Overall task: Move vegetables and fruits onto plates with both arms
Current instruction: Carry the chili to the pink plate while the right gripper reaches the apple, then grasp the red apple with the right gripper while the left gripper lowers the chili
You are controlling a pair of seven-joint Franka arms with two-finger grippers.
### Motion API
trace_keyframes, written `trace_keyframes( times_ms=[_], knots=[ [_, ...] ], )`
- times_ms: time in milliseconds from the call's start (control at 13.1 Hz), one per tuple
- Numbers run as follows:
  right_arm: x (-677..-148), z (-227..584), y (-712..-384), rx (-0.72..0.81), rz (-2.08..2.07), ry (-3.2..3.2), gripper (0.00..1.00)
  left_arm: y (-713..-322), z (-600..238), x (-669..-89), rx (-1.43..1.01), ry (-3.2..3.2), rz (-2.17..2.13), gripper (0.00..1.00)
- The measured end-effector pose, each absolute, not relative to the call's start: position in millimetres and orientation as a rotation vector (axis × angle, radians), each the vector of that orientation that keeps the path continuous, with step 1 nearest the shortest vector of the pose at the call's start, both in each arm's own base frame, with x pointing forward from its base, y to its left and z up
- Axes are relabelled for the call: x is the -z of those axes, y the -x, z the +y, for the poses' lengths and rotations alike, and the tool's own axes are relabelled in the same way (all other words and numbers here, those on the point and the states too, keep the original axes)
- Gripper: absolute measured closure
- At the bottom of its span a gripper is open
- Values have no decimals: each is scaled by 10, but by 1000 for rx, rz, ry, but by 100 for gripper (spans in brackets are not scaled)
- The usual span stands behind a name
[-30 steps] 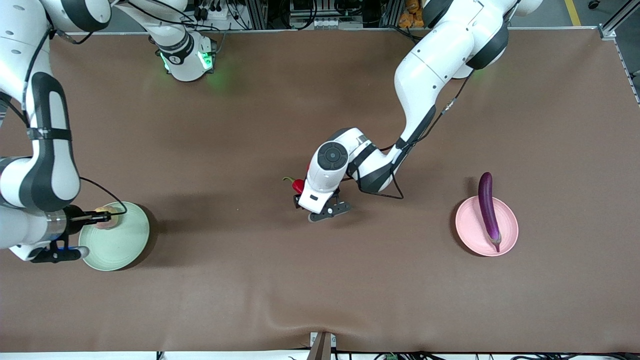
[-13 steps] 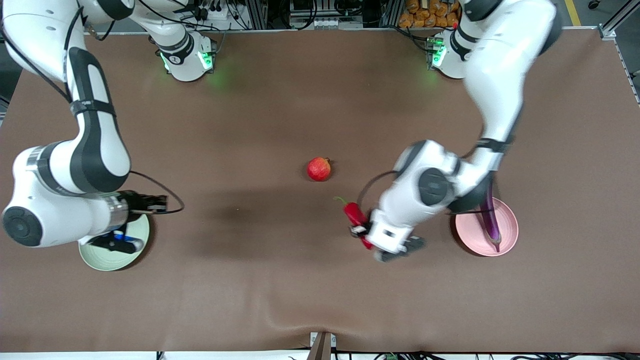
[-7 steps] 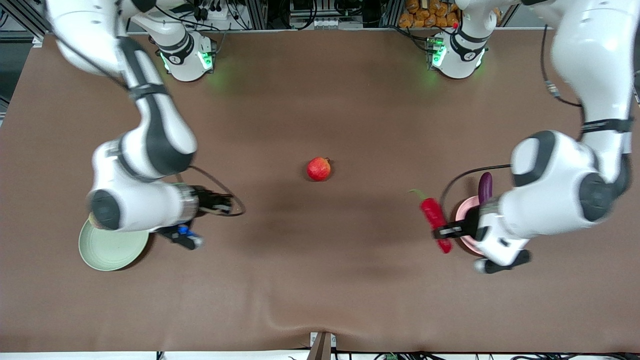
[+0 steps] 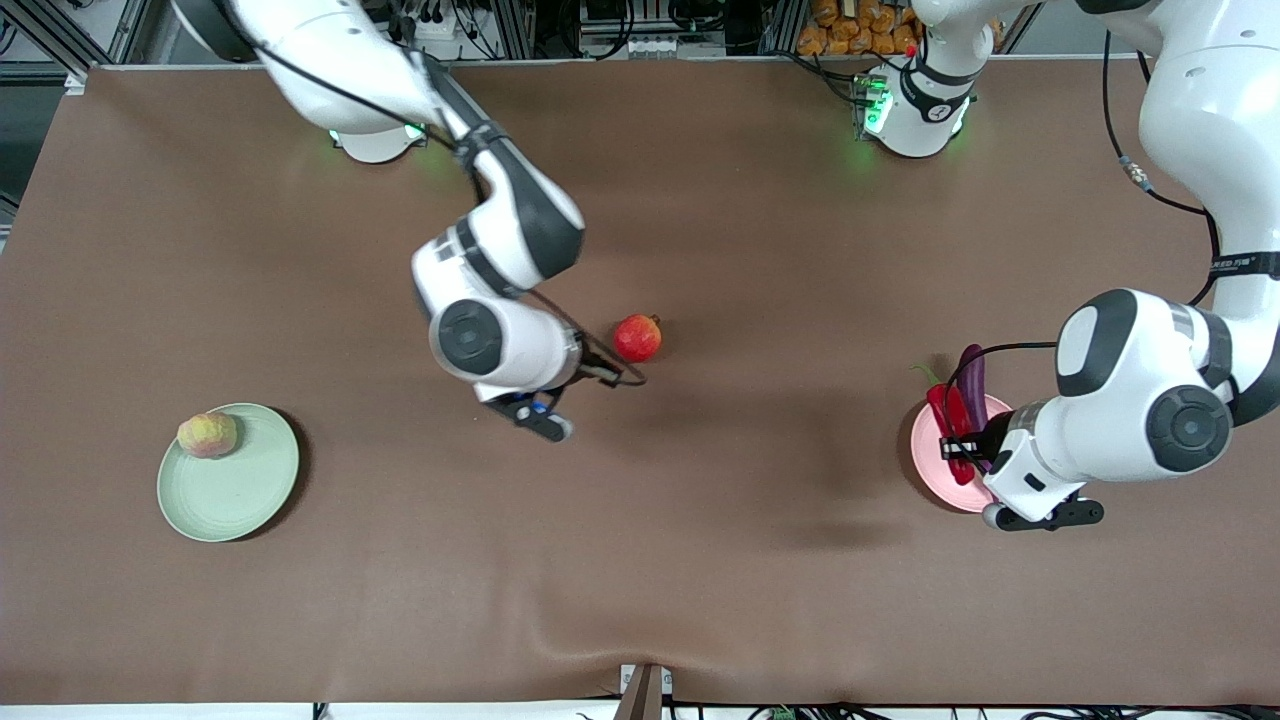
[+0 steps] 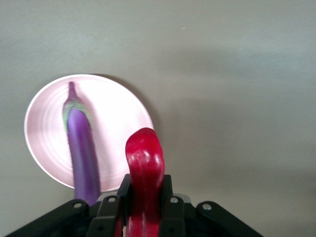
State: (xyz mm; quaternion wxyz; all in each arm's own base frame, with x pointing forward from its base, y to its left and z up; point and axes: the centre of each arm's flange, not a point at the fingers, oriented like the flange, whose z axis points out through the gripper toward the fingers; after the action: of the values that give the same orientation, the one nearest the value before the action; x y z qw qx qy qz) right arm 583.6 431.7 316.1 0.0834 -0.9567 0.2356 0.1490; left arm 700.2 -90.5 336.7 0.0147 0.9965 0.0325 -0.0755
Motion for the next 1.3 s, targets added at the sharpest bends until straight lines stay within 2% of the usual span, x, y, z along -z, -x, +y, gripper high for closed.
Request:
trace_keyframes(
  times_ms=[307, 383, 613, 843, 920, 1073, 1303],
  knots=[
    [-2647, 4385, -5607, -431, 716, 2873, 5, -6903, -829, -2899, 208, -3204, -3, 74],
    [-2570, 4452, -5516, -442, 704, 2885, 0, -6894, -852, -2849, 208, -3215, -23, 74],
    [-2441, 4777, -5236, -431, 726, 2891, 0, -6902, -869, -2723, 191, -3228, -55, 74],
    [-2147, 4924, -5015, -430, 701, 2952, 0, -6921, -825, -2356, 168, -3275, -128, 74],
    [-2048, 4891, -5017, -417, 692, 2980, 0, -6916, -809, -2220, 172, -3301, -158, 74],
    [-2001, 4844, -5081, -387, 757, 2975, 17, -6905, -784, -2047, 186, -3319, -182, 74],
    [-2018, 4822, -5182, -320, 890, 2923, 17, -6898, -803, -2014, 192, -3318, -187, 74]
  ],
)
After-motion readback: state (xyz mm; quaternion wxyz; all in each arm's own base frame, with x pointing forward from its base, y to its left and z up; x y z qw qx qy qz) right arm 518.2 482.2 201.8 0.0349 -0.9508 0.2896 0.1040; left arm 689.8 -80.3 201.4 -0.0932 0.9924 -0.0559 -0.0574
